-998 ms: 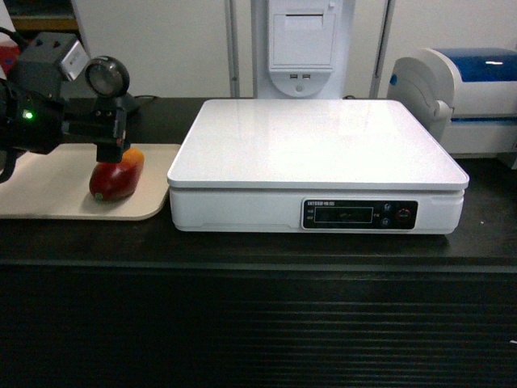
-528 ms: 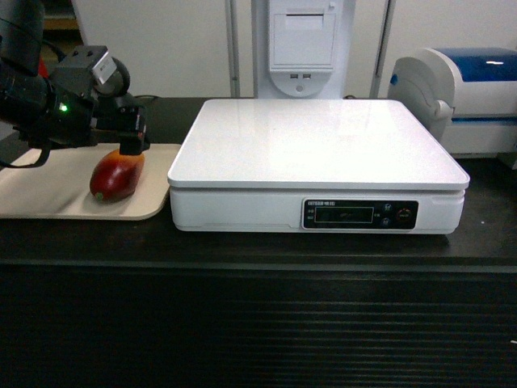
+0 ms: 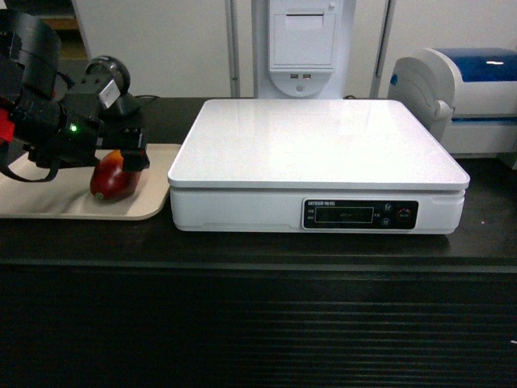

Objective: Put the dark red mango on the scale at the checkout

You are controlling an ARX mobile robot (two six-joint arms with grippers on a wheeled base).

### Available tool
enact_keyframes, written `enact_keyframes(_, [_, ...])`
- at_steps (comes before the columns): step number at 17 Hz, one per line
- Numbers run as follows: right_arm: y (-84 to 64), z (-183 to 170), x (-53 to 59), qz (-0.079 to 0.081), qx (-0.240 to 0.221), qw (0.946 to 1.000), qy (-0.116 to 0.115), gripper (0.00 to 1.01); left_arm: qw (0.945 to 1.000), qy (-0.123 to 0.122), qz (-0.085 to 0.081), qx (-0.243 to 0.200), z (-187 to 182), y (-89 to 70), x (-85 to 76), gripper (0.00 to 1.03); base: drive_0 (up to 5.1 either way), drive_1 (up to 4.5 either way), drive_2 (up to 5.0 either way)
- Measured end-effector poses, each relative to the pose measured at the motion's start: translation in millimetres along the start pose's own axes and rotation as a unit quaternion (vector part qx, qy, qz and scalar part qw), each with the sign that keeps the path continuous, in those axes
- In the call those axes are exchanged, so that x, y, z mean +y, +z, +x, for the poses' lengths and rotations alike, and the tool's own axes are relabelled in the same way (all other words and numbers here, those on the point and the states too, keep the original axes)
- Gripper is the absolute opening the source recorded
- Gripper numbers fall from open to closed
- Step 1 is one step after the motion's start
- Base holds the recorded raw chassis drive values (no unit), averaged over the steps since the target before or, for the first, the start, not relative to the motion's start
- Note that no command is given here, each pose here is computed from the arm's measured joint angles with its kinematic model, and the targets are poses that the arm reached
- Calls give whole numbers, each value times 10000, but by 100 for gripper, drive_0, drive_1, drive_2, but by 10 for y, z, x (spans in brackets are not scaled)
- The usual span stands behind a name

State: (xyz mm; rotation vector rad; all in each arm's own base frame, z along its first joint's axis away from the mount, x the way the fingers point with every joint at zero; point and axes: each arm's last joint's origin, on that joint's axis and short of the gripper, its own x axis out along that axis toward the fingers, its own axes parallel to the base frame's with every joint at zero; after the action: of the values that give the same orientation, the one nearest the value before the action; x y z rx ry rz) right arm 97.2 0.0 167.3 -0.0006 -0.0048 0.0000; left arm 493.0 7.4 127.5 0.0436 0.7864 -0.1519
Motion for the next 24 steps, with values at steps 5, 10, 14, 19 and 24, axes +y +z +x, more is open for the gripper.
enact_keyframes(5, [0,0,0,0,0,10000,0,98,9999,101,-70,-14,155,21,139,98,0,0,0])
enact_keyframes(10, [0,0,0,0,0,10000,-2,98,9998,-99,173,-40,268,-27,175,92,0,0,0])
enact_keyframes(14, [0,0,0,0,0,10000,-2,98,9993,-225,269,-116,278,-57,165,63,0,0,0])
enact_keyframes(19, [0,0,0,0,0,10000,0,98,9995,-212,169,-166,100,-138,194,62,0,0,0])
enact_keyframes(24, [0,0,0,0,0,10000,-2,98,9912,-274,-225,-1277,-728,262,-141,62,0,0,0])
